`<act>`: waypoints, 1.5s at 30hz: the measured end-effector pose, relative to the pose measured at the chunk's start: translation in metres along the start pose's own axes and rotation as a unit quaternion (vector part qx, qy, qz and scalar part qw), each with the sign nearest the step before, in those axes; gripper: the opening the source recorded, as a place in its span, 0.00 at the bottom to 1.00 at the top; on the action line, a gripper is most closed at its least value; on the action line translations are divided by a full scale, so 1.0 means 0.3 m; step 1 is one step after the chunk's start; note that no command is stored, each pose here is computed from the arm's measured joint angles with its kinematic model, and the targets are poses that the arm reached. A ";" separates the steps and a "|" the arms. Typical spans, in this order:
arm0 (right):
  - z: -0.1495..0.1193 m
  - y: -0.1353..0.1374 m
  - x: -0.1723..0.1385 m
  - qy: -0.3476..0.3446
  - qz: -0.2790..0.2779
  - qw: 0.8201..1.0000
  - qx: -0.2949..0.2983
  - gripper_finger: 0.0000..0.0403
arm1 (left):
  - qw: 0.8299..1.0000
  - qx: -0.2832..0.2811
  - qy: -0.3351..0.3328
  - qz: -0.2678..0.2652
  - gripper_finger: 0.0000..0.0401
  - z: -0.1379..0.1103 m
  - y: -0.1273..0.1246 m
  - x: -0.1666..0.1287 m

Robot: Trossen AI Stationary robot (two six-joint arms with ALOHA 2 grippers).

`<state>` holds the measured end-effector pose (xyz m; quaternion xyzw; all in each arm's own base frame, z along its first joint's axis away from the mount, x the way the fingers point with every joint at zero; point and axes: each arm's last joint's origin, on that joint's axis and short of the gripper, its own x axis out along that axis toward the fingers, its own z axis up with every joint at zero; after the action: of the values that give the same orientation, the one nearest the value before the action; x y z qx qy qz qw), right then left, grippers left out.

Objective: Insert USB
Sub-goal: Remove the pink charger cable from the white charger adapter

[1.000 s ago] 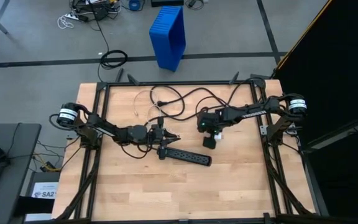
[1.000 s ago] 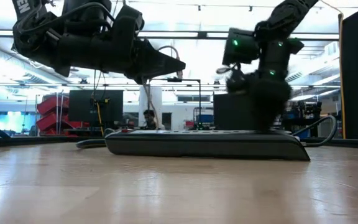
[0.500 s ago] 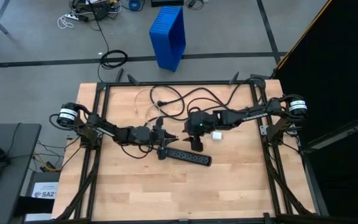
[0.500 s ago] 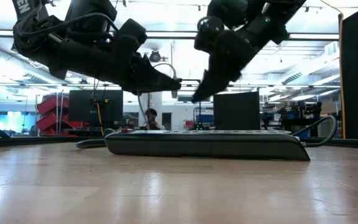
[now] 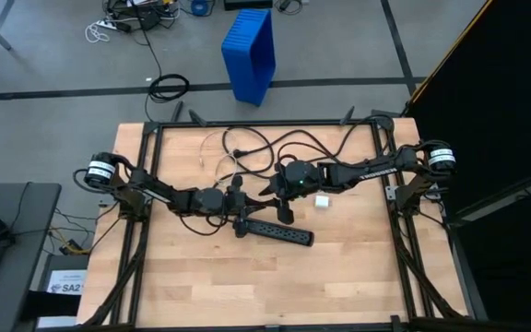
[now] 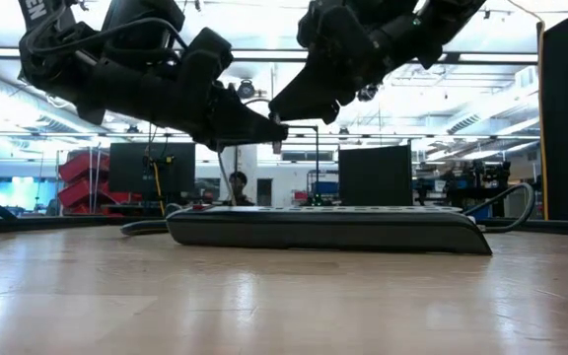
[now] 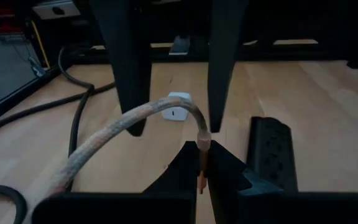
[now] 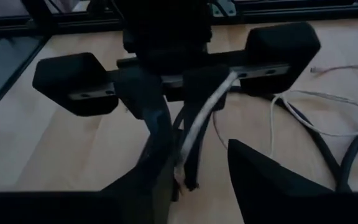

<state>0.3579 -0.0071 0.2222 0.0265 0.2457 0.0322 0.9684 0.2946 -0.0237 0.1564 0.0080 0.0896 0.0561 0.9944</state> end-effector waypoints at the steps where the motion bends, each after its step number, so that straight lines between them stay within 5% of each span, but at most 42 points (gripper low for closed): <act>1: 0.000 0.000 0.000 0.000 0.001 1.000 0.000 0.25 | 1.000 -0.001 -0.001 -0.001 0.00 0.002 -0.001 0.003; 8: -0.009 0.004 0.000 0.013 0.009 0.999 -0.029 0.03 | 1.000 -0.009 0.013 -0.007 0.01 0.001 -0.004 0.010; 12: -0.015 -0.001 0.002 0.022 -0.002 0.999 -0.032 0.01 | 0.999 -0.016 0.040 -0.012 0.04 -0.014 -0.005 0.009; 17: -0.026 -0.034 -0.002 0.041 -0.059 0.997 -0.033 0.00 | 0.995 -0.005 0.091 -0.037 0.12 -0.050 -0.012 0.003; 23: -0.054 -0.085 -0.013 0.086 -0.113 0.990 -0.023 0.00 | 0.996 0.004 0.078 -0.032 0.23 -0.036 -0.011 0.001; 30: -0.053 -0.100 -0.015 0.079 -0.040 0.996 0.014 0.01 | 0.996 0.011 0.054 0.064 0.25 -0.022 0.008 0.002; 37: -0.053 -0.092 -0.014 0.079 -0.041 0.996 0.013 0.05 | 0.996 0.003 0.053 0.070 0.19 -0.021 0.015 0.004; 45: -0.053 -0.097 -0.015 0.079 -0.050 0.996 0.013 0.11 | 0.997 -0.030 0.070 0.024 0.41 -0.028 0.031 0.007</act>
<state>0.3478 -0.0359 0.2085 0.0237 0.3229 -0.0177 0.9460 0.2941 -0.0142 0.1479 -0.0237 0.1568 0.0826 0.9839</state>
